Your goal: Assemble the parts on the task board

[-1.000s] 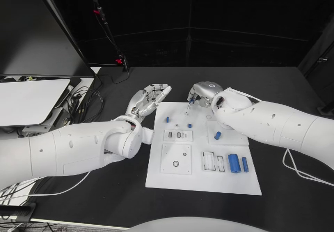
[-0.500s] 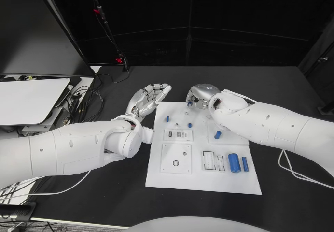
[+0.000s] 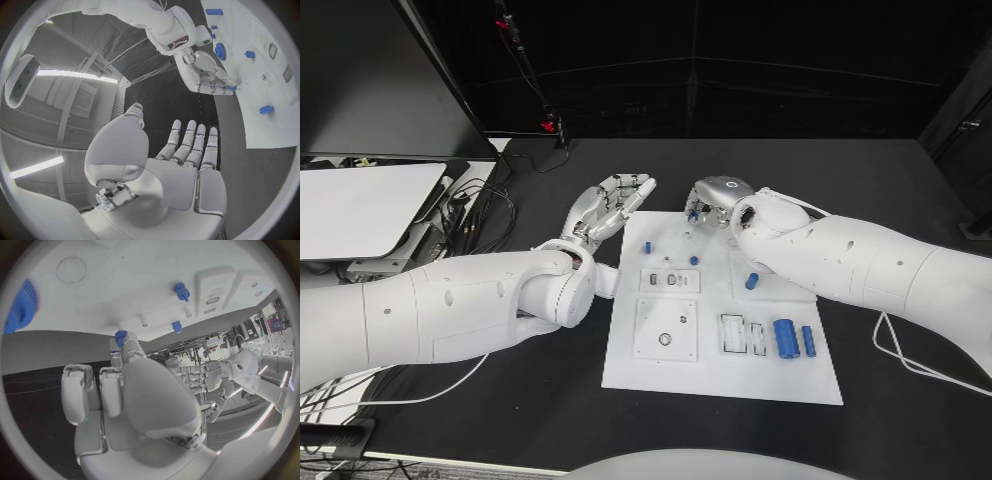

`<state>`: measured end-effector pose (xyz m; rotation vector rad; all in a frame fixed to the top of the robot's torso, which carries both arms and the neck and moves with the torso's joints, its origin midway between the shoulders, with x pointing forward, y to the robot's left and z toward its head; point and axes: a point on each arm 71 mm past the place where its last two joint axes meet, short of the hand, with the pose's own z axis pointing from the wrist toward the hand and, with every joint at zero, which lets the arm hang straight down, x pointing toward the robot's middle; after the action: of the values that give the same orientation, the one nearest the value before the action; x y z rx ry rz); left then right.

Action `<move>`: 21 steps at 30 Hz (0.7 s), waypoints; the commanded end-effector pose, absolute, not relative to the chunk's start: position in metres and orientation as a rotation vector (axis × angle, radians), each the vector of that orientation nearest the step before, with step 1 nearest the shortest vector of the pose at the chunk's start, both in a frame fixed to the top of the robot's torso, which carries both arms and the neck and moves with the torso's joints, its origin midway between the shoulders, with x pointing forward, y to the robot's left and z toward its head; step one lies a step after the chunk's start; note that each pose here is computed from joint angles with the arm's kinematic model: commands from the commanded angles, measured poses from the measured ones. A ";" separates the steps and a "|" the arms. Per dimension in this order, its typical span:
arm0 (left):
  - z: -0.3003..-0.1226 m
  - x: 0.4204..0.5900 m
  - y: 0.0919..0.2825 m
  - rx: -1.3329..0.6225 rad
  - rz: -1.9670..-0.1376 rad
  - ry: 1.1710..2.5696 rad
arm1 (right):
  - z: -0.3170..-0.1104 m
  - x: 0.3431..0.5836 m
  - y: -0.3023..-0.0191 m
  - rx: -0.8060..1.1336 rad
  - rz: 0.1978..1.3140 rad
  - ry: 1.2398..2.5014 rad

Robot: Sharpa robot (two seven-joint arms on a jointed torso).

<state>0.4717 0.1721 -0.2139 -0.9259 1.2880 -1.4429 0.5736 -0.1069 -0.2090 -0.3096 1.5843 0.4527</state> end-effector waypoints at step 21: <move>-0.193 0.466 0.171 -0.720 -1.595 1.043 | -0.209 0.575 -0.106 -0.294 0.426 1.599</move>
<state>0.4722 0.1723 -0.2141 -0.9255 1.2883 -1.4433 0.5743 -0.1055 -0.2106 -0.2956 1.5937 0.4362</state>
